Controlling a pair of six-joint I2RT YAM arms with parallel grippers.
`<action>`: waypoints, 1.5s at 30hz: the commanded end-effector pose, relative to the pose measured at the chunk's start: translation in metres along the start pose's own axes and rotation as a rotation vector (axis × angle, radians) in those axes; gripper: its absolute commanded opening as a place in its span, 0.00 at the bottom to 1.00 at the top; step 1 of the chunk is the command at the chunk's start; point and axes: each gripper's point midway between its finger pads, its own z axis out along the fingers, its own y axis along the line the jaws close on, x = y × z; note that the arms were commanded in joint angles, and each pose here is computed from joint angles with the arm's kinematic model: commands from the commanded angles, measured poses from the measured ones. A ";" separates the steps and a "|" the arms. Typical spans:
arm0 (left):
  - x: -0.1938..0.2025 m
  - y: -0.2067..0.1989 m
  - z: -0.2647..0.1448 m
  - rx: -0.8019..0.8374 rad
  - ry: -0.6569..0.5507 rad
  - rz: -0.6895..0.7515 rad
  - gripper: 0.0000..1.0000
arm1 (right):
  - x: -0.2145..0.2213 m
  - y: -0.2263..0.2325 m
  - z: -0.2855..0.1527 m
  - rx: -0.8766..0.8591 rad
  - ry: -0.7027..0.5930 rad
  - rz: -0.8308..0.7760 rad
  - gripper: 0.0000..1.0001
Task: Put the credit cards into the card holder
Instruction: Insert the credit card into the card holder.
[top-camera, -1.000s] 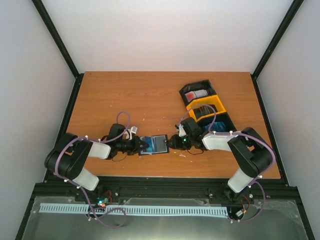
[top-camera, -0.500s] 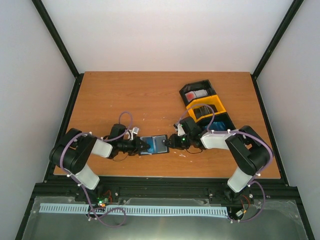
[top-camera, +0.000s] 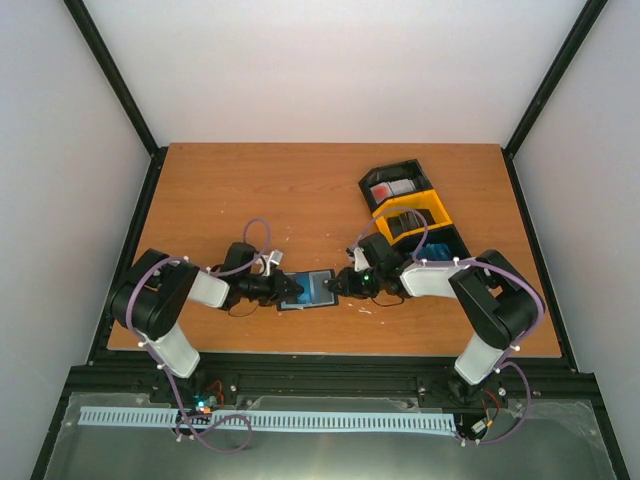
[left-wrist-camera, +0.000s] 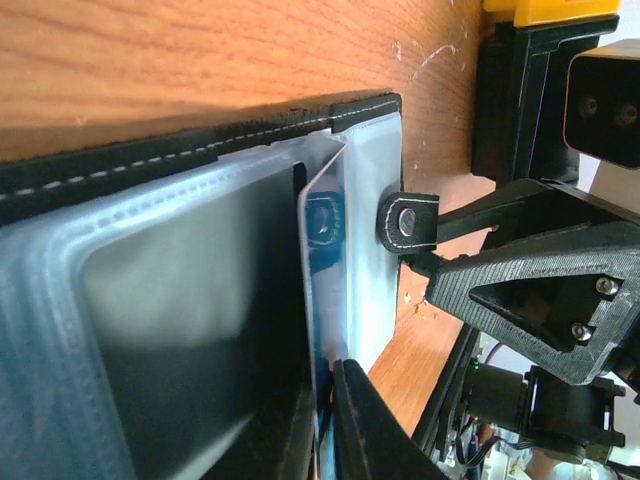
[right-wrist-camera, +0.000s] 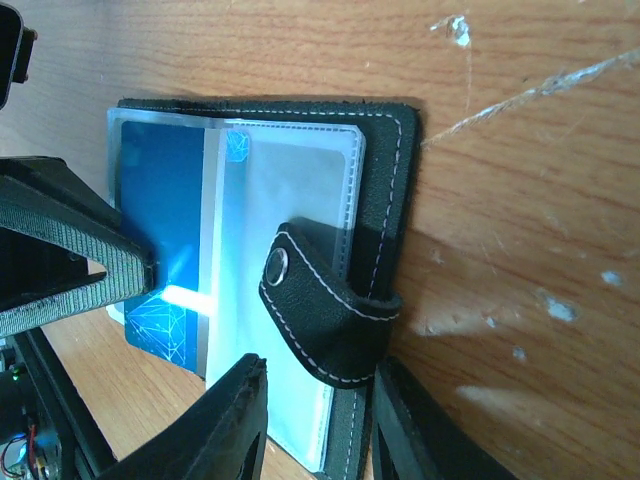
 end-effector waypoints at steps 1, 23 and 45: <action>0.005 0.008 0.004 -0.040 0.030 -0.004 0.11 | 0.016 -0.013 0.009 0.055 0.055 0.022 0.30; 0.008 0.015 -0.013 -0.382 0.054 -0.072 0.61 | 0.019 0.001 -0.003 -0.018 0.020 -0.033 0.46; 0.013 0.007 0.014 -0.482 0.143 0.055 0.75 | 0.026 -0.004 -0.003 0.011 0.021 -0.043 0.45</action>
